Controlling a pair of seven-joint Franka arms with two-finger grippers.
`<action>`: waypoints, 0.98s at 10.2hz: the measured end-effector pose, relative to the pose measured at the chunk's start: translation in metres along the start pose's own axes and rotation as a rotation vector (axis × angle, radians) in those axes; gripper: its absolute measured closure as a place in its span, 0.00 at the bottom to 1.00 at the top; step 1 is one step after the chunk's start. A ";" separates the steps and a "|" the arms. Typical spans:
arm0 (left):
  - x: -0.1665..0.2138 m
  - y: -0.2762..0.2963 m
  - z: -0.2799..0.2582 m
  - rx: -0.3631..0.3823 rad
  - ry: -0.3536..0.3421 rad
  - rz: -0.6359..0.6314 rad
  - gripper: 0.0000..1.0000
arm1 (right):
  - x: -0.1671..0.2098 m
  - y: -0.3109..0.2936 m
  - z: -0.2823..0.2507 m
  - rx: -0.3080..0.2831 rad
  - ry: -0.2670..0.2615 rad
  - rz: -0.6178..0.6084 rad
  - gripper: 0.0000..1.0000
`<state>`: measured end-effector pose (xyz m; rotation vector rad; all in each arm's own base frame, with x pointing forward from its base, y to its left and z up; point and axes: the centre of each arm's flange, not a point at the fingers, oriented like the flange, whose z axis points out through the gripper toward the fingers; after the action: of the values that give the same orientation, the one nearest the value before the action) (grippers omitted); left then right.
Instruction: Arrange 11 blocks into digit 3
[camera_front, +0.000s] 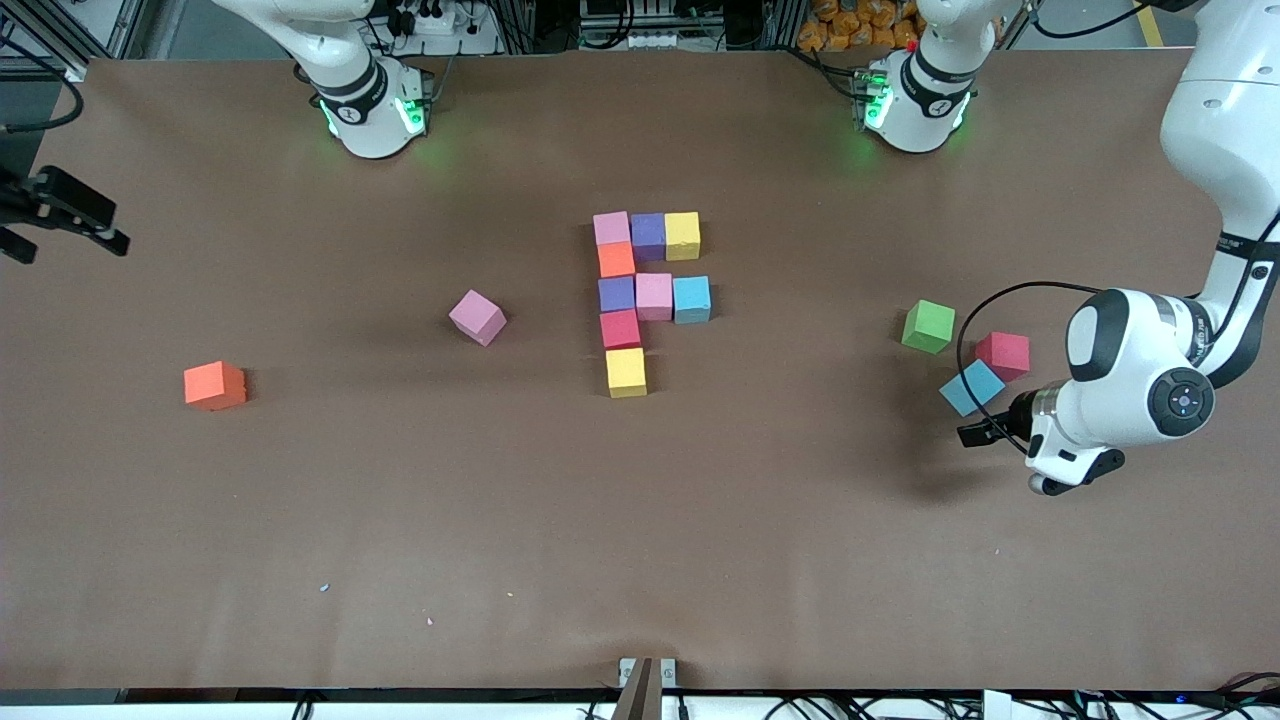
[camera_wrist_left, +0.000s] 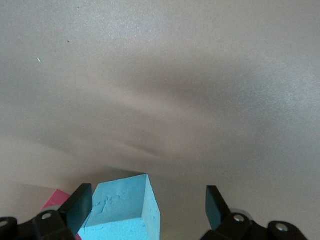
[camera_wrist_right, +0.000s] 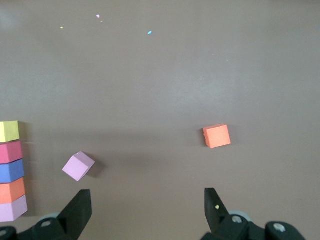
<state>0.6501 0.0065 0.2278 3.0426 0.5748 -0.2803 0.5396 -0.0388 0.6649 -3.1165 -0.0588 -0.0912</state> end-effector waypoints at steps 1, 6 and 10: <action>-0.002 -0.001 0.005 0.003 -0.009 0.000 0.00 | 0.000 0.012 0.001 -0.004 -0.002 0.022 0.00; -0.004 -0.019 0.021 0.057 -0.016 0.016 0.00 | 0.013 0.008 0.018 0.001 -0.015 0.171 0.00; -0.008 -0.026 0.029 0.062 -0.035 0.010 0.00 | 0.014 0.006 0.013 0.001 -0.006 0.178 0.00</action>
<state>0.6285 0.0258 0.2003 3.0923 0.5584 -0.3576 0.5542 -0.0436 0.6523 -3.1035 0.2182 -0.0784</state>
